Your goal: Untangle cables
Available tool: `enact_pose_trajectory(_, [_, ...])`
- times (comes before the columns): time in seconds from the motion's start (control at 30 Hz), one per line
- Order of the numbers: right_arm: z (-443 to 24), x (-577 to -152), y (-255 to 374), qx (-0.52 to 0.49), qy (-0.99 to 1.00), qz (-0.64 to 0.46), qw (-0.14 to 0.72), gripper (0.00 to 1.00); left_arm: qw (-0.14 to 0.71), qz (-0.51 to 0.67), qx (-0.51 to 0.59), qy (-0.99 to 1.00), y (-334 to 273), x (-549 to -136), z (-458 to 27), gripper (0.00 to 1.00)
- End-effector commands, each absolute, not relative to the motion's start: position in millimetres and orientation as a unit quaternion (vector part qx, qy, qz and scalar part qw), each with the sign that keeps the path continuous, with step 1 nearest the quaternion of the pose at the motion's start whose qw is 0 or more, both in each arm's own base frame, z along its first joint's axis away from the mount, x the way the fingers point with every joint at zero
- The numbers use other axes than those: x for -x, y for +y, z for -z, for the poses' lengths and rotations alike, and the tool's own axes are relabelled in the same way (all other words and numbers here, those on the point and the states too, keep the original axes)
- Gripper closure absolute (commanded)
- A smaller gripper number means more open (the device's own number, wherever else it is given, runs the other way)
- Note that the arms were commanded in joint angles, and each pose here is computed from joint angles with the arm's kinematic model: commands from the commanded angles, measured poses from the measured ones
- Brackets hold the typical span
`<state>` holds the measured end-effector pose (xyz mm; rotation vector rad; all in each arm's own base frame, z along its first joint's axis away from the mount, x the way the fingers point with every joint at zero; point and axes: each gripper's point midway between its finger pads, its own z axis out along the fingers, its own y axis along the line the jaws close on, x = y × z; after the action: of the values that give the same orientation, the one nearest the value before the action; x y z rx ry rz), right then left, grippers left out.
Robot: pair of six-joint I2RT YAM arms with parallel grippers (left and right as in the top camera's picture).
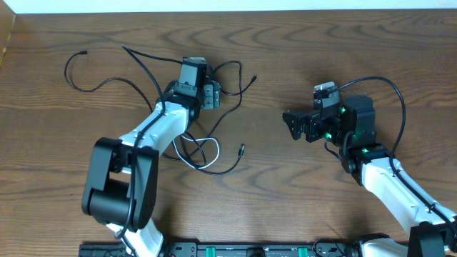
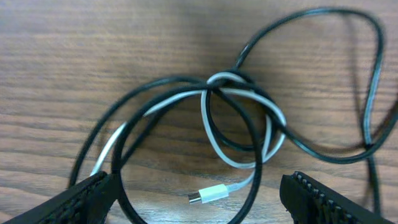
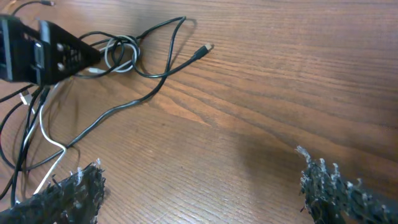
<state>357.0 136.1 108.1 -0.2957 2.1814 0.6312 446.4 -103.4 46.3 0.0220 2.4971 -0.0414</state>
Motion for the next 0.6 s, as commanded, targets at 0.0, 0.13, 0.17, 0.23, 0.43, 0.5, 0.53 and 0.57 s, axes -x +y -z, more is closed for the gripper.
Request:
enact_pose_trajectory(0.0, [-104.9, -354.9, 138.9, 0.125, 0.868, -0.250, 0.410, 0.01, 0.311, 0.017, -0.017, 0.950, -104.8, -448.7, -38.5, 0.12])
enact_pose_trajectory(0.13, [-105.0, -354.9, 139.1, 0.125, 0.868, -0.250, 0.410, 0.01, 0.315, 0.018, -0.017, 0.949, -105.5, -451.3, -37.7, 0.14])
enact_pose_trajectory(0.17, [-104.8, -354.8, 139.1, 0.125, 0.868, -0.250, 0.409, 0.01, 0.317, 0.019, -0.017, 0.948, -105.7, -452.1, -37.6, 0.15])
enact_pose_trajectory(0.23, [-104.8, -354.8, 139.1, 0.125, 0.868, -0.250, 0.409, 0.01, 0.318, 0.019, -0.017, 0.948, -105.9, -453.1, -36.8, 0.16])
enact_pose_trajectory(0.43, [-104.4, -354.8, 139.1, 0.127, 0.868, -0.250, 0.409, 0.01, 0.315, 0.018, -0.017, 0.949, -106.9, -456.4, -22.7, 0.18])
enact_pose_trajectory(0.5, [-104.3, -354.5, 139.4, 0.127, 0.868, -0.250, 0.409, 0.01, 0.312, 0.017, -0.017, 0.950, -107.1, -457.7, -14.8, 0.21])
enact_pose_trajectory(0.53, [-104.2, -354.4, 139.3, 0.127, 0.869, -0.250, 0.409, 0.01, 0.312, 0.017, -0.016, 0.950, -107.3, -458.2, -12.4, 0.21])
enact_pose_trajectory(0.57, [-103.7, -354.1, 139.2, 0.127, 0.869, -0.250, 0.408, 0.01, 0.310, 0.017, -0.015, 0.950, -107.5, -458.6, -8.9, 0.22])
